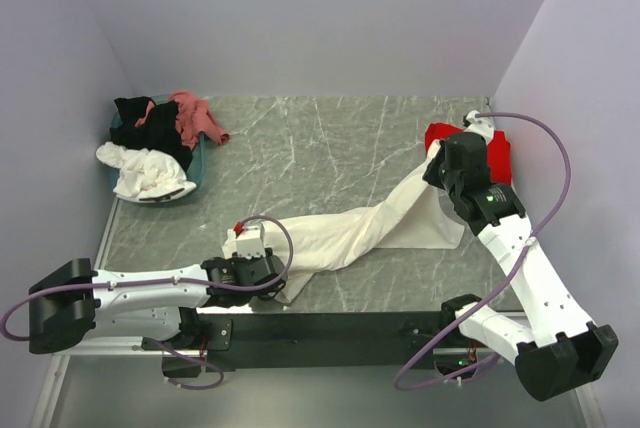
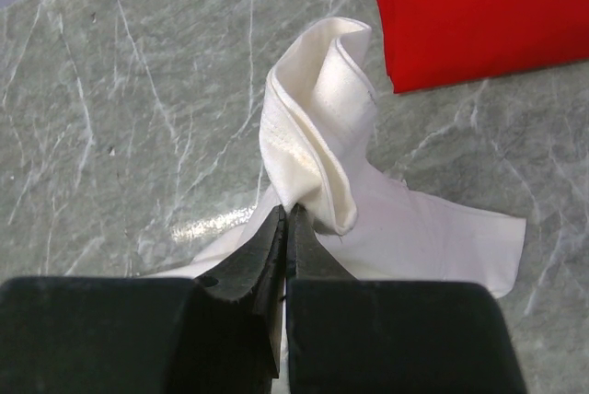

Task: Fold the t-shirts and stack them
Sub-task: Flatten the tshirt out

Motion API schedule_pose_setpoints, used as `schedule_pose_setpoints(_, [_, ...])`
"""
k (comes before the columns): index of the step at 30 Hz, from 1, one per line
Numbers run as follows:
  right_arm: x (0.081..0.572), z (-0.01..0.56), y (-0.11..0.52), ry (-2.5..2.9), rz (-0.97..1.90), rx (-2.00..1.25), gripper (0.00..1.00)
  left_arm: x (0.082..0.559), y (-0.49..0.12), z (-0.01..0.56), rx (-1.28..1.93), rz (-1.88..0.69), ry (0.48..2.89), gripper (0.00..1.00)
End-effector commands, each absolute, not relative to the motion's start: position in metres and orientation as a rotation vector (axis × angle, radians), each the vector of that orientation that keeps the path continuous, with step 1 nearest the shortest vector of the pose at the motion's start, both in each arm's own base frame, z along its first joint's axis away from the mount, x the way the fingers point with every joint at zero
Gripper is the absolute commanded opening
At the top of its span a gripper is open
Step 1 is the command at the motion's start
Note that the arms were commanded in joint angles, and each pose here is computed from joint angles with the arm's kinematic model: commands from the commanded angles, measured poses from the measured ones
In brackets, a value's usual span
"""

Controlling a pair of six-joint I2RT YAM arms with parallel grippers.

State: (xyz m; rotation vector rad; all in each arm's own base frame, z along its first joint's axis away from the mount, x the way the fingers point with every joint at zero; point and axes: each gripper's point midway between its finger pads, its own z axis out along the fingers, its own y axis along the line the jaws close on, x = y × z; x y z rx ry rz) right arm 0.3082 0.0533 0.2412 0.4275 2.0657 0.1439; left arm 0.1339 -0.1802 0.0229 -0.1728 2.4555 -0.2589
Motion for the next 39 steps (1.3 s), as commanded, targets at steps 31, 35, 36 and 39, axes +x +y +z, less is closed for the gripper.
schedule_pose_setpoints(31, [0.315,0.244,0.053,2.035,0.146,0.412,0.00,0.157,-0.188,0.083,-0.212,-0.300,2.328,0.13])
schedule_pose_setpoints(35, [0.316,0.240,0.054,2.045,0.144,0.406,0.00,0.161,-0.178,0.100,-0.223,-0.305,2.292,0.15])
schedule_pose_setpoints(36, [0.315,0.239,0.054,2.047,0.145,0.405,0.00,0.162,-0.176,0.102,-0.226,-0.308,2.288,0.15])
schedule_pose_setpoints(39, [0.315,0.235,0.055,2.057,0.150,0.402,0.00,0.162,-0.177,0.094,-0.223,-0.342,2.306,0.15])
